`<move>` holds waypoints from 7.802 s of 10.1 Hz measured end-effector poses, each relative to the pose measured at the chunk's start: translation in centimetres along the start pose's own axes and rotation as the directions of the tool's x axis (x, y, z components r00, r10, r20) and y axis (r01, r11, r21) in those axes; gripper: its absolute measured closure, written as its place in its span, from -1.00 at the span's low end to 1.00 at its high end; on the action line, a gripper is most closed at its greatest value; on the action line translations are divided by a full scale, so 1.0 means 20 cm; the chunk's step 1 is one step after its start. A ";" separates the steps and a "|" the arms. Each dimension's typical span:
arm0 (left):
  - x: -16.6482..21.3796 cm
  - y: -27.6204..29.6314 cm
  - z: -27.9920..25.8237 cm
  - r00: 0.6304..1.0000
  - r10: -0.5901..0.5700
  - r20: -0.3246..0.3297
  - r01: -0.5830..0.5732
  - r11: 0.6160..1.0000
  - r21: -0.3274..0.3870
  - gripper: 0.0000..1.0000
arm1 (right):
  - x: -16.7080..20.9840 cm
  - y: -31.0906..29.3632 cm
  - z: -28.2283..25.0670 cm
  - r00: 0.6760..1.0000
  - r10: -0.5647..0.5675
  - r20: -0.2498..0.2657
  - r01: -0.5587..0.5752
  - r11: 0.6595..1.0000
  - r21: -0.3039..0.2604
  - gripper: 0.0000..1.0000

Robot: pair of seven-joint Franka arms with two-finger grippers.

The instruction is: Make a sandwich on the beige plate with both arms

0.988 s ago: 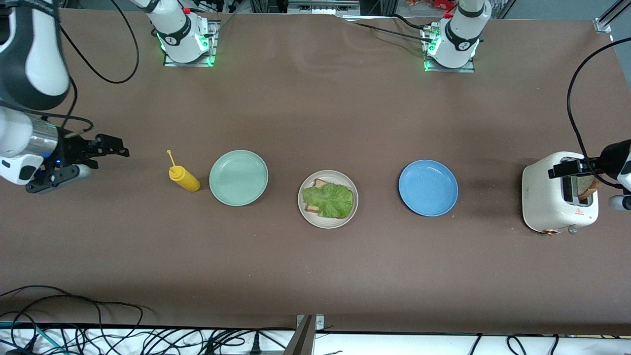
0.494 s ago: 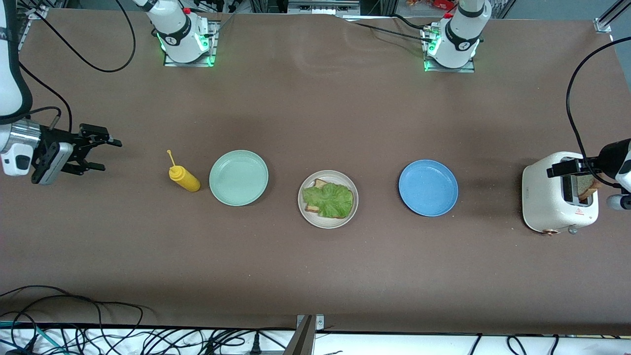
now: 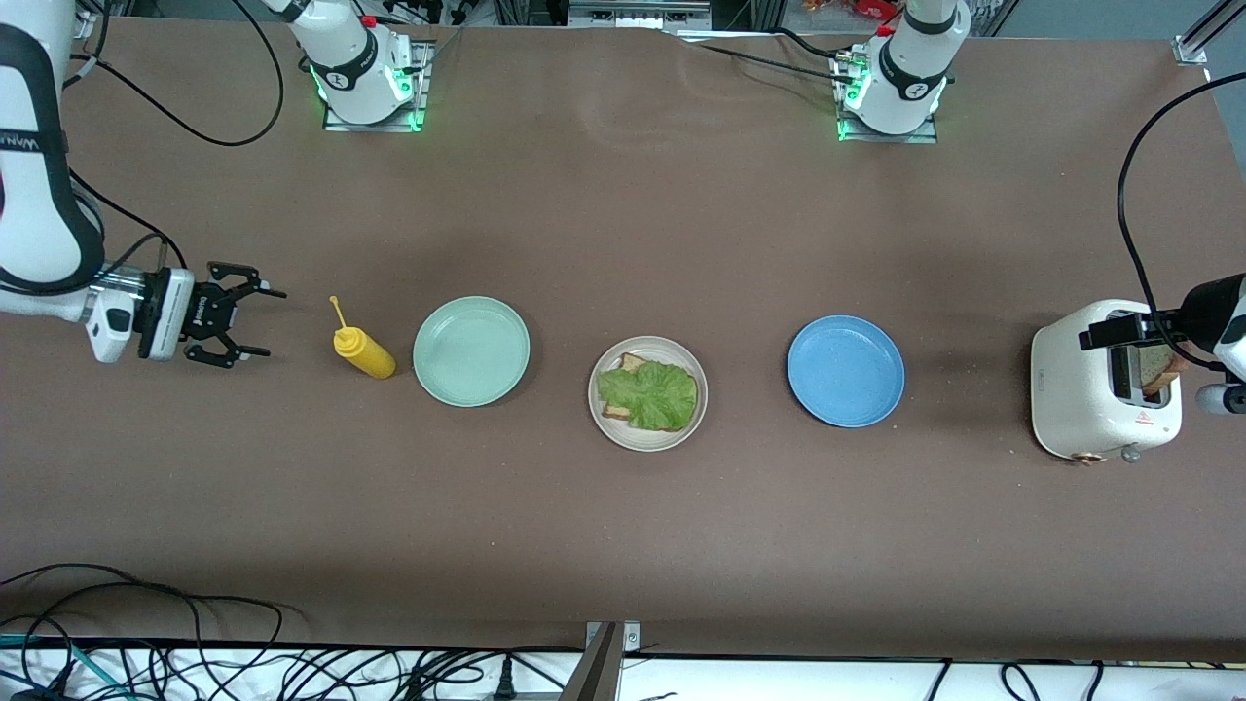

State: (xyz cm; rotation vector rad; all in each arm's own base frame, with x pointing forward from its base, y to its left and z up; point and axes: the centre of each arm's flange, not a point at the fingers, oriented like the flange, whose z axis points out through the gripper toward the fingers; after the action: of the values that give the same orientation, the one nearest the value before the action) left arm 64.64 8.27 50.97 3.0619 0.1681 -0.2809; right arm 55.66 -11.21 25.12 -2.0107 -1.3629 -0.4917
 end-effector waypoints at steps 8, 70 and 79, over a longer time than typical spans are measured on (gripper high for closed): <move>0.00 0.00 0.01 1.000 0.000 0.006 0.000 1.000 0.000 -1.00 | -0.23 0.10 0.68 0.926 -0.228 -0.300 0.210 0.974 -0.091 -1.00; 0.10 -0.85 0.54 0.961 0.277 0.012 -0.276 0.950 0.144 -0.95 | 0.86 0.01 0.30 0.984 0.176 0.023 -0.155 0.915 -0.373 0.77; 0.07 -0.86 0.63 0.898 0.438 0.049 -0.440 0.885 0.150 0.73 | 0.07 -0.13 0.67 0.939 -0.129 -0.319 0.080 0.984 -0.161 0.77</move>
State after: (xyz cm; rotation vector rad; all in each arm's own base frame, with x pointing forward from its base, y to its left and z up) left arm 61.85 24.55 37.53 3.1303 -0.5730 -0.2954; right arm 53.16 -0.25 17.16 -1.8691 -1.2579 -0.9558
